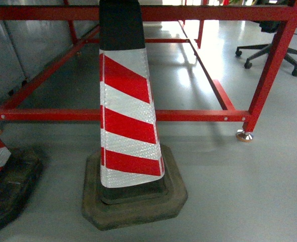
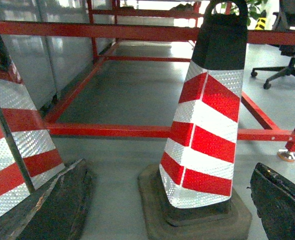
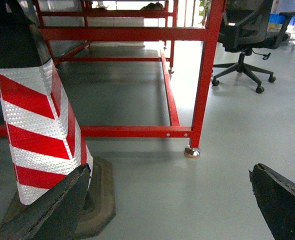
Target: Pick blue part to blue bin on bottom shelf
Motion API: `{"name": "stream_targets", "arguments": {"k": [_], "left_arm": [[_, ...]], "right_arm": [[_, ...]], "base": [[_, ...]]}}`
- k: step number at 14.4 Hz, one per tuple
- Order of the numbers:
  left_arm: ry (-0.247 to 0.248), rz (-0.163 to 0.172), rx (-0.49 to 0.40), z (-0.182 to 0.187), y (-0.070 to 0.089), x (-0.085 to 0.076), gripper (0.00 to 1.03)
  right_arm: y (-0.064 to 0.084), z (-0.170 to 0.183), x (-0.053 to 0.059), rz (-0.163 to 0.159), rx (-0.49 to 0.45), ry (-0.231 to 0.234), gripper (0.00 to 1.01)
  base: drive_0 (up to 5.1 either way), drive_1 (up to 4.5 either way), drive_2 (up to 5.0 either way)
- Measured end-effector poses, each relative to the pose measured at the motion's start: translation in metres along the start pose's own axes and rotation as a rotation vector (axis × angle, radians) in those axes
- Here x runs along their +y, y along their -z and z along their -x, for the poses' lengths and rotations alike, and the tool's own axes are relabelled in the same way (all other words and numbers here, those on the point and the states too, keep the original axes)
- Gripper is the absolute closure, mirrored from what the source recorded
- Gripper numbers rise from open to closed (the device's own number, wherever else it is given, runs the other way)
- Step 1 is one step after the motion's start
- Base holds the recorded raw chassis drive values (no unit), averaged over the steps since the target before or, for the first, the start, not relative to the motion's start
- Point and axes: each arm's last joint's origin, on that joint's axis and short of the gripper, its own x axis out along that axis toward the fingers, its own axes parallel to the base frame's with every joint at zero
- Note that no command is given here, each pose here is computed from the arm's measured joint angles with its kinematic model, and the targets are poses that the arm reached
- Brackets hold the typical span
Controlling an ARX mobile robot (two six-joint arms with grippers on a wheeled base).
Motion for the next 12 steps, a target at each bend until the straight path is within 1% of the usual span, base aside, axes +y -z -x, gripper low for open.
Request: {"name": "stream_targets", "arguments": {"k": [12], "left_arm": [[0.000,0.000,0.000,0.0000,0.0000,0.0000,0.05]], "right_arm": [[0.0000,0.0000,0.0000,0.000,0.000,0.000,0.03]], "base": [[0.0,0.00,0.0]]}}
